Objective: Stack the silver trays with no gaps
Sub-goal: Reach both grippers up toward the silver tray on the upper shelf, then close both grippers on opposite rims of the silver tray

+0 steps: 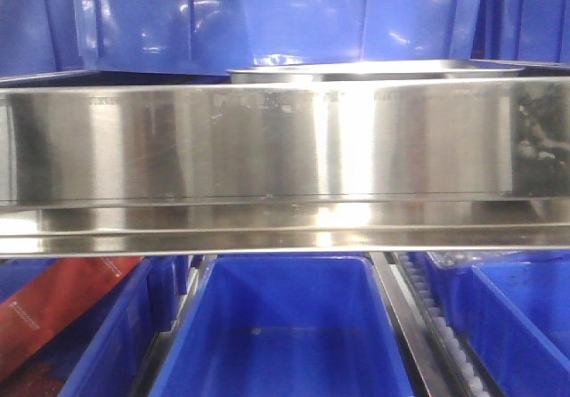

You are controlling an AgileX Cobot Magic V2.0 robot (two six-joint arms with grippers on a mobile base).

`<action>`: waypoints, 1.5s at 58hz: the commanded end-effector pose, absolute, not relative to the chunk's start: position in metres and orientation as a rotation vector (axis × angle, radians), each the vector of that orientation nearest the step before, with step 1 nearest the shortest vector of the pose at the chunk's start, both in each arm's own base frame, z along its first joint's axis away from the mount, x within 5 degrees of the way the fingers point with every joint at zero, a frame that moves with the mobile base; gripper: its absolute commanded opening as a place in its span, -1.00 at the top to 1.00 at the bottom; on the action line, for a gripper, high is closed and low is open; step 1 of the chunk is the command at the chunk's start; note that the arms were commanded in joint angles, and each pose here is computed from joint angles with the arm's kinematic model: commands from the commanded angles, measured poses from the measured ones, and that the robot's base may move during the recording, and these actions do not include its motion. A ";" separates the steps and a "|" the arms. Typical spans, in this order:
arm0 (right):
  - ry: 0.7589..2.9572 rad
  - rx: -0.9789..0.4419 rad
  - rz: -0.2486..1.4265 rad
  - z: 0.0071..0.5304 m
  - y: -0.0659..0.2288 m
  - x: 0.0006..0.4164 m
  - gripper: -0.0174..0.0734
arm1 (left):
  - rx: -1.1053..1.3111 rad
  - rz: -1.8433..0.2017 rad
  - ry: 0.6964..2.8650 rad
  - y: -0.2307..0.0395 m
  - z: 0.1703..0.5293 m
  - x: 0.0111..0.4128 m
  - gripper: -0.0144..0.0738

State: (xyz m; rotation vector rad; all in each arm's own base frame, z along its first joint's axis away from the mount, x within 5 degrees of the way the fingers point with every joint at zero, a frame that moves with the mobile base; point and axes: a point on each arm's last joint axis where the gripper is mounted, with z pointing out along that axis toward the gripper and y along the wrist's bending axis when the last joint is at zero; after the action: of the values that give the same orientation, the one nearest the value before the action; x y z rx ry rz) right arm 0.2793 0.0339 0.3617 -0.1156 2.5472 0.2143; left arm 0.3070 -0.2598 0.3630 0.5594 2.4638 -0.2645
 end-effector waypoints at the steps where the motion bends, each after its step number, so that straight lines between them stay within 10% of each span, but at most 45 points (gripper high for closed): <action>1: 2.486 -0.121 0.196 0.371 0.036 0.298 0.78 | 0.518 -0.253 2.490 -0.265 0.356 0.311 0.63; 24: 2.631 -0.125 0.248 0.342 0.045 0.340 0.78 | 0.528 -0.217 2.536 -0.273 0.334 0.320 -0.25; 36: 2.659 -0.099 0.318 0.329 0.050 0.348 0.70 | 0.508 -0.204 2.510 -0.272 0.334 0.323 -0.26; 49: 2.642 -0.094 0.319 0.329 0.050 0.351 -0.27 | 0.499 -0.195 2.508 -0.272 0.335 0.324 -0.26; 87: 2.618 -0.080 0.217 0.325 0.044 0.358 -0.11 | 0.455 -0.146 2.613 -0.279 0.303 0.332 -0.26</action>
State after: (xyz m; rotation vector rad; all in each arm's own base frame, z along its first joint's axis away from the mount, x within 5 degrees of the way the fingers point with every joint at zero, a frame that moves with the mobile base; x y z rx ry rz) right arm 0.3544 0.0442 0.3225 -0.0796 2.6457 0.2361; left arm 0.3328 -0.2766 0.3056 0.4611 2.5964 -0.1544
